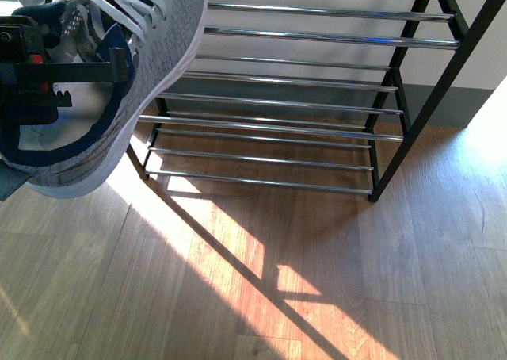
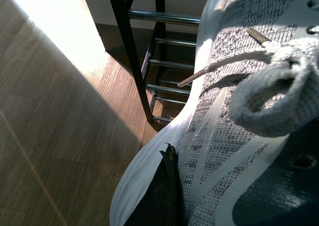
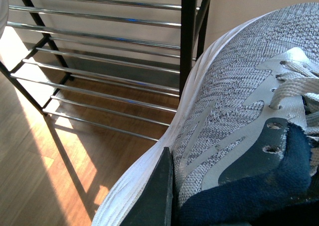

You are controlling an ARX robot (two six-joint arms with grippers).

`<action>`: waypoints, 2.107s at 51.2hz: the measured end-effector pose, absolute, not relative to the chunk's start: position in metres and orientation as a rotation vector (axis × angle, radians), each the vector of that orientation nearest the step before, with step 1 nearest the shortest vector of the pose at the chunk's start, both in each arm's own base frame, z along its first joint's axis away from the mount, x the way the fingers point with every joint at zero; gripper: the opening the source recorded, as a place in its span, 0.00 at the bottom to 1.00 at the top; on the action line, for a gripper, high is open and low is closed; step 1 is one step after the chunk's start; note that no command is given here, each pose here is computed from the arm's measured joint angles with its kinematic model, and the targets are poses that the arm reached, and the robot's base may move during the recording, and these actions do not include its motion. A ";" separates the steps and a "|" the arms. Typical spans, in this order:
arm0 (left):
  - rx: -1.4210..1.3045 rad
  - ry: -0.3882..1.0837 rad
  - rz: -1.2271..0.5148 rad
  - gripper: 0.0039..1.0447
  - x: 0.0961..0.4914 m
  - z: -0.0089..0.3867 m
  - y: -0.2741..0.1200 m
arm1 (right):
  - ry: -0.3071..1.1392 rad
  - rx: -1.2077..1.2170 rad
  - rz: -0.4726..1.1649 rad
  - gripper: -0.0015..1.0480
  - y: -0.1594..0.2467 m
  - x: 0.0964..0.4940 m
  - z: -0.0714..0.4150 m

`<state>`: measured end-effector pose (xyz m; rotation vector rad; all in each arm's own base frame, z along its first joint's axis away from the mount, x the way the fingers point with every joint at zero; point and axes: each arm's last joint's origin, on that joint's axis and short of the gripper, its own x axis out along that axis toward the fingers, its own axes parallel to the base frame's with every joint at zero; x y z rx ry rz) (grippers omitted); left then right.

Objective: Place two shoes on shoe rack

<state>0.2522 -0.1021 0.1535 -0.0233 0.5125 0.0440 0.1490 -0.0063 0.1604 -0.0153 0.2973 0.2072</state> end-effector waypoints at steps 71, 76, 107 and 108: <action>-0.024 0.514 0.036 0.01 0.252 0.153 -0.103 | 0.299 -0.014 0.202 0.01 -0.006 0.149 0.160; -0.024 0.514 0.036 0.01 0.252 0.153 -0.103 | 0.299 -0.013 0.202 0.01 -0.006 0.149 0.160; -0.024 0.513 0.036 0.01 0.252 0.154 -0.103 | 0.252 0.027 0.258 0.01 -0.006 0.150 0.160; -0.024 0.513 0.036 0.01 0.252 0.154 -0.103 | 0.237 0.044 0.286 0.01 -0.006 0.150 0.160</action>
